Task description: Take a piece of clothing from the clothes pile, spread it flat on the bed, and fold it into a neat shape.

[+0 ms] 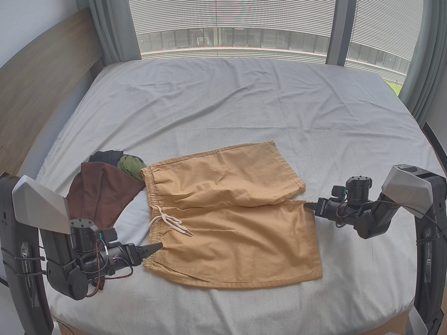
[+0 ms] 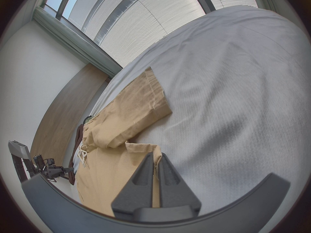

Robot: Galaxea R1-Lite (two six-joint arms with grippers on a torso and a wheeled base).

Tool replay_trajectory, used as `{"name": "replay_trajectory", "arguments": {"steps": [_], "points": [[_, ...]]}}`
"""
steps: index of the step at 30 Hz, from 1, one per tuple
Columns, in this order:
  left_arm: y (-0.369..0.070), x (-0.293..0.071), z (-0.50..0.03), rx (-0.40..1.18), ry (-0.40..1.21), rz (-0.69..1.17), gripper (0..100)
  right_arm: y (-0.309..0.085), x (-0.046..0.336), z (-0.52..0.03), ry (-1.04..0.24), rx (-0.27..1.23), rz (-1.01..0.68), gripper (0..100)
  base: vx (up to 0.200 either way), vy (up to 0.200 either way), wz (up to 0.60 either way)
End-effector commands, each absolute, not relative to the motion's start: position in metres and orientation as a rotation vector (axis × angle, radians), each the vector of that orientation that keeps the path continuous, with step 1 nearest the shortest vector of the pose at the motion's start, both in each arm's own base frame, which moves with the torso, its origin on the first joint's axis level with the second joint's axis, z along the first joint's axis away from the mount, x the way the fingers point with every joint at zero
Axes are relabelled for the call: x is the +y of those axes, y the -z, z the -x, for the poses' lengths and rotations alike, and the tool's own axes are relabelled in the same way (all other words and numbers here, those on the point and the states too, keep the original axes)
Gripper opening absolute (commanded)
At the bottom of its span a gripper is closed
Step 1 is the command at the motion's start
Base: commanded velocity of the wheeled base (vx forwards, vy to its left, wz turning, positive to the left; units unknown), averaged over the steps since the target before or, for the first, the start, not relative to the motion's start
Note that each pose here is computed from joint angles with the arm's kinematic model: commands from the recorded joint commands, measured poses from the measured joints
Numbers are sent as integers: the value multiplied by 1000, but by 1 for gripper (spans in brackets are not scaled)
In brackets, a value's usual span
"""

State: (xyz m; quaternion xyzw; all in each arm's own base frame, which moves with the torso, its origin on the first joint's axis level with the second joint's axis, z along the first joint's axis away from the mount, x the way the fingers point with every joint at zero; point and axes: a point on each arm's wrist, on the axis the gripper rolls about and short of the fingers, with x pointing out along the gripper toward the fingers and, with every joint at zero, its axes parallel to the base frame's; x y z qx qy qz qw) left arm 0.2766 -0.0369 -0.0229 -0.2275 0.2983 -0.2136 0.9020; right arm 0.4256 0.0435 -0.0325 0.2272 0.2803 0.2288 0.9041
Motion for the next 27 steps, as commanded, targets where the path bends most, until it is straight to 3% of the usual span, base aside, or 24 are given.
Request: {"name": "replay_trajectory", "arguments": {"steps": [1, 17, 18, 27], "points": [[23, -37, -277, 616, 440, 471, 100, 29, 42, -431, -461, 545, -462, 0, 0, 0, 0], [25, -36, -275, 626, 433, 467, 100, 27, 44, -432, -451, 531, -459, 0, 0, 0, 0], [25, -36, -274, 629, 433, 467, 100, 27, 43, -432, -449, 532, -460, 100, 0, 0, 0], [28, -35, -259, 691, 427, 480, 100, -12, 32, -412, -437, 490, -453, 100, 0, 0, 0]]}}
